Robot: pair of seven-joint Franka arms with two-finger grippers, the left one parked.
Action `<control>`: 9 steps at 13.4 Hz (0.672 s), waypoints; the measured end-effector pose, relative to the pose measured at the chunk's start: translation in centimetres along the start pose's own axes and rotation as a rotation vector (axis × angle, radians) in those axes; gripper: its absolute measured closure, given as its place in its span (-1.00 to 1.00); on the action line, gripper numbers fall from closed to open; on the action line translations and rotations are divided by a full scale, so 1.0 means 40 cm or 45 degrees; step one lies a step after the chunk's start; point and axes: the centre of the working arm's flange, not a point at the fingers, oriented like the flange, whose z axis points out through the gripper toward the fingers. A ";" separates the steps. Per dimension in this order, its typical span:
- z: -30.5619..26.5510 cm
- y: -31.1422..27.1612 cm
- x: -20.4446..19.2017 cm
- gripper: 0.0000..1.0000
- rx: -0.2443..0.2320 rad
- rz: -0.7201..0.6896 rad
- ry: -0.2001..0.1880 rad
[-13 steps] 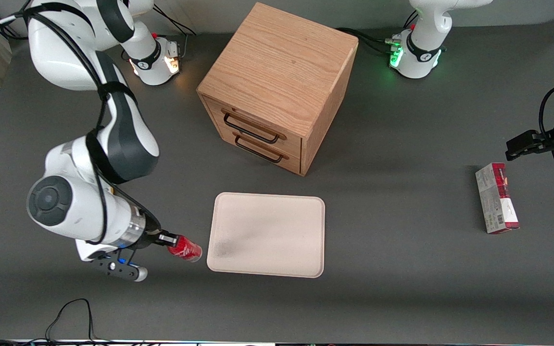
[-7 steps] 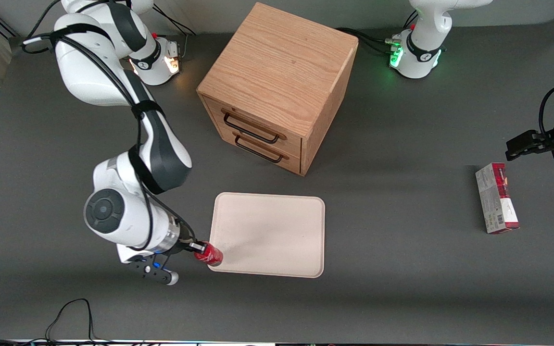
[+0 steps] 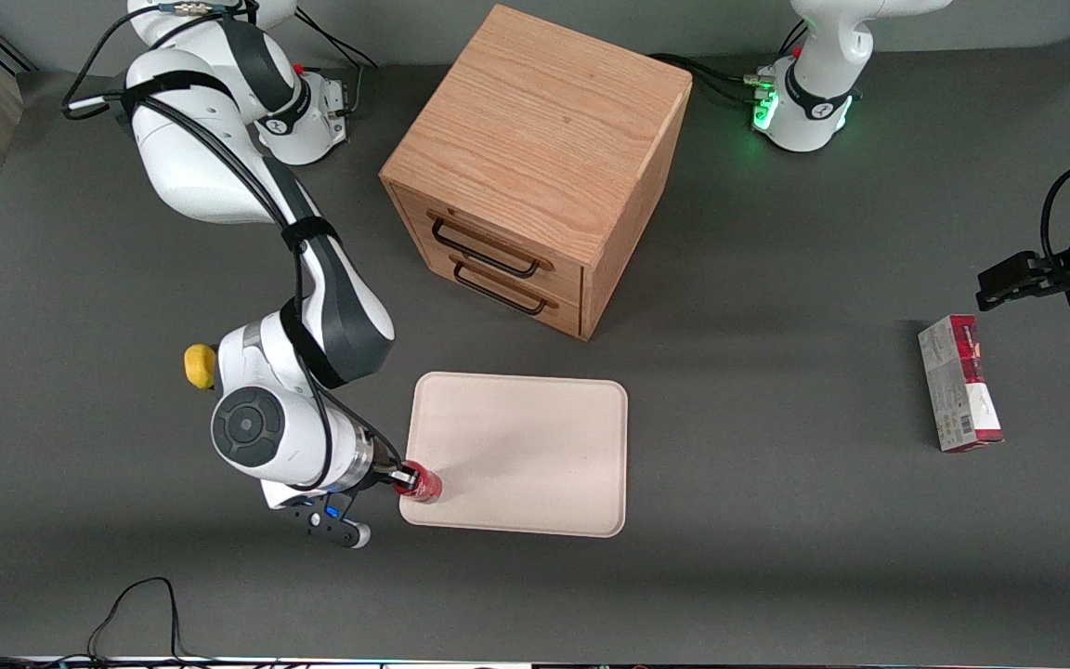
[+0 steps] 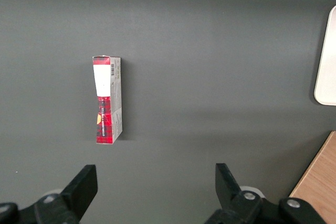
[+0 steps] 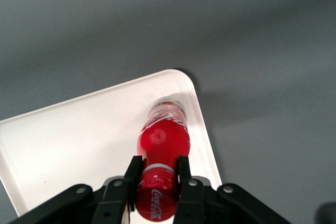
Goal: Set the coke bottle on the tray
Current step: 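Set the bottle upright on the tray and open the right gripper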
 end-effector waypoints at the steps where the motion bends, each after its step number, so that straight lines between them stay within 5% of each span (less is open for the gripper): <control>1: 0.003 0.000 -0.001 0.37 -0.002 0.000 -0.003; 6: 0.035 0.004 -0.002 0.36 -0.022 0.001 -0.026; 9: 0.032 0.001 -0.001 -0.15 -0.018 0.001 -0.023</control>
